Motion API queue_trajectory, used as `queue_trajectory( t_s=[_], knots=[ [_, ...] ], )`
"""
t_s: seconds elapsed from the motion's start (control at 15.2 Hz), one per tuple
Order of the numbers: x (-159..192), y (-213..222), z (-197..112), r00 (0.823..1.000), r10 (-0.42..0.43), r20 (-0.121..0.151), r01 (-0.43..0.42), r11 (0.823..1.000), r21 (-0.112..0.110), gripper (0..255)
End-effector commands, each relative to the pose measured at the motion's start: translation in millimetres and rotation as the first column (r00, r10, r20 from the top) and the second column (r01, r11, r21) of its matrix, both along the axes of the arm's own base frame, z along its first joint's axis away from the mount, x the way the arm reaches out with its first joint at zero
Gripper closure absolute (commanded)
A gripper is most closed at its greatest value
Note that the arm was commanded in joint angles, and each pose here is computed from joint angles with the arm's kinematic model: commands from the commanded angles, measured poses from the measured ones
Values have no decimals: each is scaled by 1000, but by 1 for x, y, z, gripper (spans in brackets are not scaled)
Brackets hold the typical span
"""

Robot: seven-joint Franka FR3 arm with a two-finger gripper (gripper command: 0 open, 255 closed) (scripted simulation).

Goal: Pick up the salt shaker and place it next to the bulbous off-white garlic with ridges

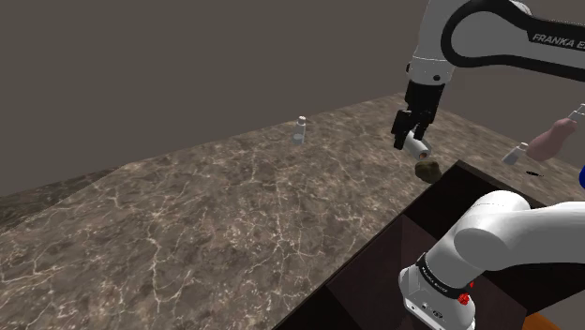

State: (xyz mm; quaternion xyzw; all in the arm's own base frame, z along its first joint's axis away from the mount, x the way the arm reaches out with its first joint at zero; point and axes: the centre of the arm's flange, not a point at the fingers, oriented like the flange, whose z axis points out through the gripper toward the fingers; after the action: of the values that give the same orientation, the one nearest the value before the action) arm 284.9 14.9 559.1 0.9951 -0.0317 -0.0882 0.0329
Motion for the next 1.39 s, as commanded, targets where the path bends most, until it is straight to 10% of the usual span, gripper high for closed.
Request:
queue_trajectory(
  t_s=[0.0, 1.32],
  knots=[
    [0, 0, 0, 1000, 0, 0, 0, 1000, 0, 0],
    [200, -14, -93, 953, 77, 293, -117, 986, 122, 0]
  ],
)
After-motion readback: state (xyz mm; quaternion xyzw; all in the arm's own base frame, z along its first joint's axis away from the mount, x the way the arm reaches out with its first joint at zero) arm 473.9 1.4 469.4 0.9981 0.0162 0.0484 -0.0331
